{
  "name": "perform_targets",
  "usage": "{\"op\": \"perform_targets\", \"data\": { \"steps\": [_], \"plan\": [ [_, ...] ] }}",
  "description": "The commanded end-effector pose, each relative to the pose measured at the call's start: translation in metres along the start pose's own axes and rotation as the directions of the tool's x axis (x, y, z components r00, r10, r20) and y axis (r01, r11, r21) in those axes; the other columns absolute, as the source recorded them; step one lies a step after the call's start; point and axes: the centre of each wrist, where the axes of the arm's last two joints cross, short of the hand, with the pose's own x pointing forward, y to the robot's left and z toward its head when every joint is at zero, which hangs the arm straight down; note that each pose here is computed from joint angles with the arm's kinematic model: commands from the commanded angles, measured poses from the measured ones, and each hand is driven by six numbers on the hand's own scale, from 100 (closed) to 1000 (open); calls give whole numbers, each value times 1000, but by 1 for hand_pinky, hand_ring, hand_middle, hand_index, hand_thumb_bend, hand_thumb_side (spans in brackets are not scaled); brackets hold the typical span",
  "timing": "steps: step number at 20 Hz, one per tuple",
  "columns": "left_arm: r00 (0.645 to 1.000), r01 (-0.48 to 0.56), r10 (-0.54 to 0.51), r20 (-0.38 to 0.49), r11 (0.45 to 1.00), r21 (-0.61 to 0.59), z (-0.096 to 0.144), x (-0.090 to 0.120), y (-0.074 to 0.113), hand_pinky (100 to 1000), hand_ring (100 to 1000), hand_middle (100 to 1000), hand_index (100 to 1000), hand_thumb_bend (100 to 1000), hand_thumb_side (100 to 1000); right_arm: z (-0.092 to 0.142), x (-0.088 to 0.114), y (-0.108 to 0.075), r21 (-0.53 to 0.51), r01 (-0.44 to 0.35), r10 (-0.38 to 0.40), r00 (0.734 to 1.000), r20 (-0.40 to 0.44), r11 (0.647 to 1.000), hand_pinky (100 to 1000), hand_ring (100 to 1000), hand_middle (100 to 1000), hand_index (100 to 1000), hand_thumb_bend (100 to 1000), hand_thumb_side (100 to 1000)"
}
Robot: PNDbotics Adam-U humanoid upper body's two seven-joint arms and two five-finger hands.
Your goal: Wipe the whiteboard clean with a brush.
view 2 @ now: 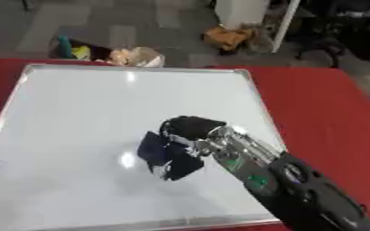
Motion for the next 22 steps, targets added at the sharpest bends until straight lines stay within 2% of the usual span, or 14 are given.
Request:
{"op": "perform_targets", "data": {
  "steps": [1, 7, 17, 21, 22],
  "plan": [
    [1000, 18, -18, 14, 1000, -5, -1, 6, 3, 550, 564, 623, 687, 746, 1000, 7, 7, -13, -9, -31, 32, 999, 30, 999, 796, 602, 544, 556, 100, 678],
    [1000, 16, -16, 17, 1000, -10, -2, 7, 2, 550, 565, 623, 687, 744, 1000, -7, 22, -7, 28, -57, 55, 994, 91, 998, 799, 605, 548, 561, 100, 690],
    [1000, 16, -16, 19, 1000, -16, -3, 7, 1, 550, 565, 624, 688, 743, 1000, -28, 25, 12, 67, -128, 120, 986, 113, 989, 808, 614, 558, 567, 100, 691],
    [1000, 16, -16, 19, 1000, -20, -4, 7, 0, 550, 566, 624, 688, 743, 1000, -36, 27, 22, 99, -168, 154, 978, 138, 981, 810, 618, 563, 573, 100, 733],
    [1000, 16, -15, 19, 1000, -21, -4, 7, 0, 550, 566, 624, 688, 742, 1000, -37, 28, 24, 109, -177, 161, 976, 148, 978, 813, 624, 569, 581, 100, 777]
  ]
}}
